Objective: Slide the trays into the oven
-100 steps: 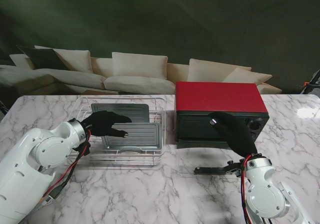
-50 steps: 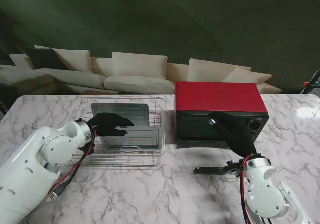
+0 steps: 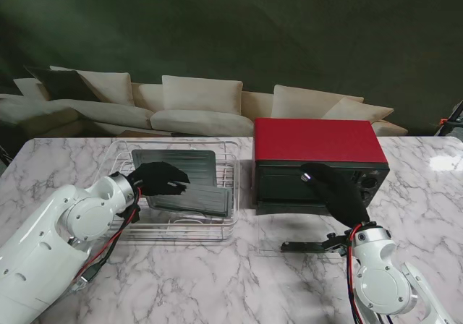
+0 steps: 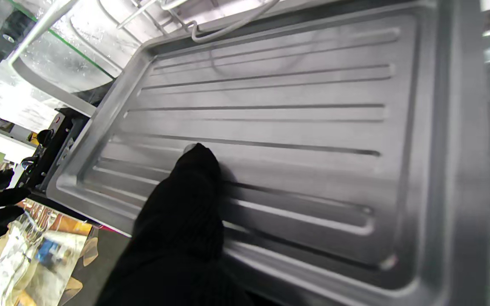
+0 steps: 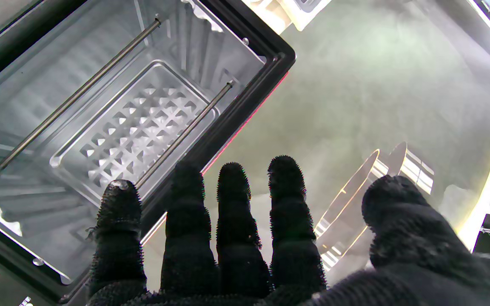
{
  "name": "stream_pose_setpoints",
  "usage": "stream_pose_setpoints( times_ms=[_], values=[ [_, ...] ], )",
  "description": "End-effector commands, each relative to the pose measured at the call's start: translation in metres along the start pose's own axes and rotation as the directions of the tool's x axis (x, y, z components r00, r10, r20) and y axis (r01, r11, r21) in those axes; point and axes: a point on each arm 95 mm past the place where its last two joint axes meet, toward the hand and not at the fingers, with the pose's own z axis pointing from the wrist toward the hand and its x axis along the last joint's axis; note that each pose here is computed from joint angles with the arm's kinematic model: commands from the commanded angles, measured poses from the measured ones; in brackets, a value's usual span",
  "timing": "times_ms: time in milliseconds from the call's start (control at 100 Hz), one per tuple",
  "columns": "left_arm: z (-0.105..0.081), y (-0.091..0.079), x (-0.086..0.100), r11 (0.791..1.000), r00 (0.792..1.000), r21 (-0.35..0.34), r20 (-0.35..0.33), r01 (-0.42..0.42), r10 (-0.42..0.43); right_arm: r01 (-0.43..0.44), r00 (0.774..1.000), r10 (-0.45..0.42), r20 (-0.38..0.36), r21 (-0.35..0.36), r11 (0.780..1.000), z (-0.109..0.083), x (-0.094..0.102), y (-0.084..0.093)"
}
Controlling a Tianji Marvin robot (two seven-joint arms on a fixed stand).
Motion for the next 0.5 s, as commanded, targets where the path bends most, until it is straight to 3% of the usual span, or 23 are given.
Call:
stream_pose_setpoints(
  times_ms=[0,490],
  values=[
    [-0.003,-0.006,0.007,1.0,1.0,-0.002,-0.025,-0.011,0.011,-0.001,1.0,0.001,0.01,0.004,1.0,-0.001,-0.002,-0.002],
    [-0.045,-0.047,0.024,0.991,0.992,0.127,-0.11,-0.042,0.056,0.001,1.0,-0.001,-0.001,-0.009,1.0,-0.003,0.0,0.001]
  ],
)
